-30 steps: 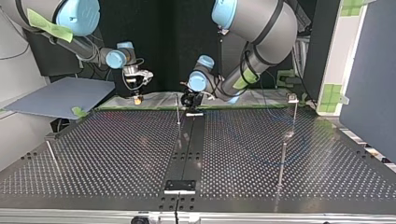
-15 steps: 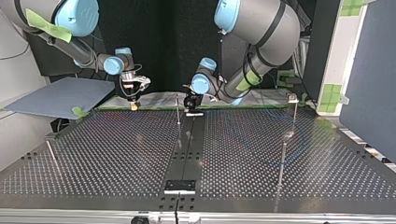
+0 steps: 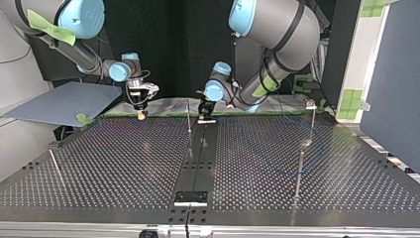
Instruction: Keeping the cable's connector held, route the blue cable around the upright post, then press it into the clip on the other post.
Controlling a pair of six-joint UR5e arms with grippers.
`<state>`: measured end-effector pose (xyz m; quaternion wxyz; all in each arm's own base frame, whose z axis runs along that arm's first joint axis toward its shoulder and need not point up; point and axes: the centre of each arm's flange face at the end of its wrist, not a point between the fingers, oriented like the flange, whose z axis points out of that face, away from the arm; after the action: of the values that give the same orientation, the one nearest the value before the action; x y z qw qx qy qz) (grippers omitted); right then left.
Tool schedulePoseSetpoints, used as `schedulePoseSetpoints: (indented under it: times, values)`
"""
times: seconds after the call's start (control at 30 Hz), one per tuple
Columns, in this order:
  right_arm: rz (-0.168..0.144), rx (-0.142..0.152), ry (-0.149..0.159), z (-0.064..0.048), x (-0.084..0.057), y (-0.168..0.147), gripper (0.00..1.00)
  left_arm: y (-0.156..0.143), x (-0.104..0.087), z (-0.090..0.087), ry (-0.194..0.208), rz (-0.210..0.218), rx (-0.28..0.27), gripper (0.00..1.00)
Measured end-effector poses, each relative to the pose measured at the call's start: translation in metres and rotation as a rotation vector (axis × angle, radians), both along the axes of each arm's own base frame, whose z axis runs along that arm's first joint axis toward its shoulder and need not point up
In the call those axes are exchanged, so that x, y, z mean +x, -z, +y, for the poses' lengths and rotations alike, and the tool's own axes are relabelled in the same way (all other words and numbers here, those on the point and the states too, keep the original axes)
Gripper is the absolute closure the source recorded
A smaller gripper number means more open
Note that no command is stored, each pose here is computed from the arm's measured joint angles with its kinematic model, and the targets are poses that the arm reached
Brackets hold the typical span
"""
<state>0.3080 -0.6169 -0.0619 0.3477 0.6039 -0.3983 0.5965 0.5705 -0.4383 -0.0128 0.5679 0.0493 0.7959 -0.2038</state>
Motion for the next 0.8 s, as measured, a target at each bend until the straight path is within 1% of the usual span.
schedulePoseSetpoints:
  times: [0.07, 0.1, 0.13, 0.17, 0.2, 0.23, 0.27, 0.33, 0.37, 0.43, 0.47, 0.5, 0.53, 0.57, 0.6, 0.7, 0.8]
  values:
    - [0.001, 0.000, 0.000, 0.0000, 0.0000, 0.0001, 1.00, 0.0004, 0.0005, 0.0026, -0.011, 0.000, 0.018, 1.00]
    - [0.001, 0.000, 0.000, 0.0000, 0.0000, 0.0002, 1.00, 0.0005, 0.0008, 0.0038, -0.017, -0.002, 0.029, 0.91]
    - [0.001, 0.000, 0.000, 0.0000, 0.0000, 0.0002, 1.00, 0.0005, 0.0010, 0.0045, -0.021, -0.005, 0.037, 0.78]
    - [0.001, 0.000, 0.000, -0.0001, -0.0001, 0.0001, 1.00, 0.0005, 0.0012, 0.0053, -0.028, -0.008, 0.048, 0.78]
    - [0.001, 0.000, 0.000, -0.0001, -0.0001, 0.0002, 1.00, 0.0005, 0.0011, 0.0057, -0.032, -0.011, 0.056, 0.68]
    - [0.001, 0.000, 0.000, -0.0001, 0.0000, 0.0002, 1.00, 0.0005, 0.0011, 0.0061, -0.036, -0.015, 0.065, 0.52]
    - [0.001, 0.000, 0.000, -0.0002, 0.0000, 0.0001, 1.00, 0.0004, 0.0010, 0.0063, -0.042, -0.019, 0.076, 0.52]
    - [0.001, 0.000, 0.000, -0.0001, -0.0001, 0.0002, 1.00, 0.0004, 0.0006, 0.0064, -0.049, -0.025, 0.091, 0.36]
    - [0.001, 0.000, 0.000, 0.0000, -0.0001, 0.0004, 1.00, 0.0003, 0.0003, 0.0064, -0.053, -0.029, 0.101, 0.36]
    - [0.001, 0.000, 0.000, -0.0001, -0.0001, 0.0004, 1.00, 0.0003, 0.0001, 0.0069, -0.062, -0.035, 0.117, 0.25]
    - [0.001, 0.000, 0.000, -0.0001, -0.0001, 0.0004, 1.00, 0.0002, 0.0002, 0.0075, -0.068, -0.040, 0.129, 0.25]
    - [0.001, 0.000, 0.000, -0.0001, -0.0001, 0.0004, 1.00, 0.0001, 0.0003, 0.0081, -0.073, -0.043, 0.139, 0.15]
    - [0.001, 0.001, 0.000, 0.0000, -0.0001, 0.0005, 1.00, -0.0001, 0.0005, 0.0087, -0.079, -0.047, 0.149, 0.07]
    - [0.002, 0.001, 0.000, 0.0001, -0.0001, 0.0005, 1.00, 0.0000, 0.0005, 0.0095, -0.086, -0.051, 0.161, 0.07]
    - [0.002, 0.001, -0.001, 0.0001, 0.0000, 0.0005, 1.00, -0.0002, 0.0005, 0.0099, -0.090, -0.054, 0.170, 0.00]
    - [0.001, 0.002, -0.001, 0.0001, -0.0001, 0.0005, 1.00, -0.0001, -0.0006, 0.0106, -0.104, -0.060, 0.202, 0.00]
    - [-0.001, 0.003, -0.001, 0.0002, 0.0000, 0.0005, 1.00, 0.0007, -0.0039, 0.0107, -0.113, -0.057, 0.238, 0.00]
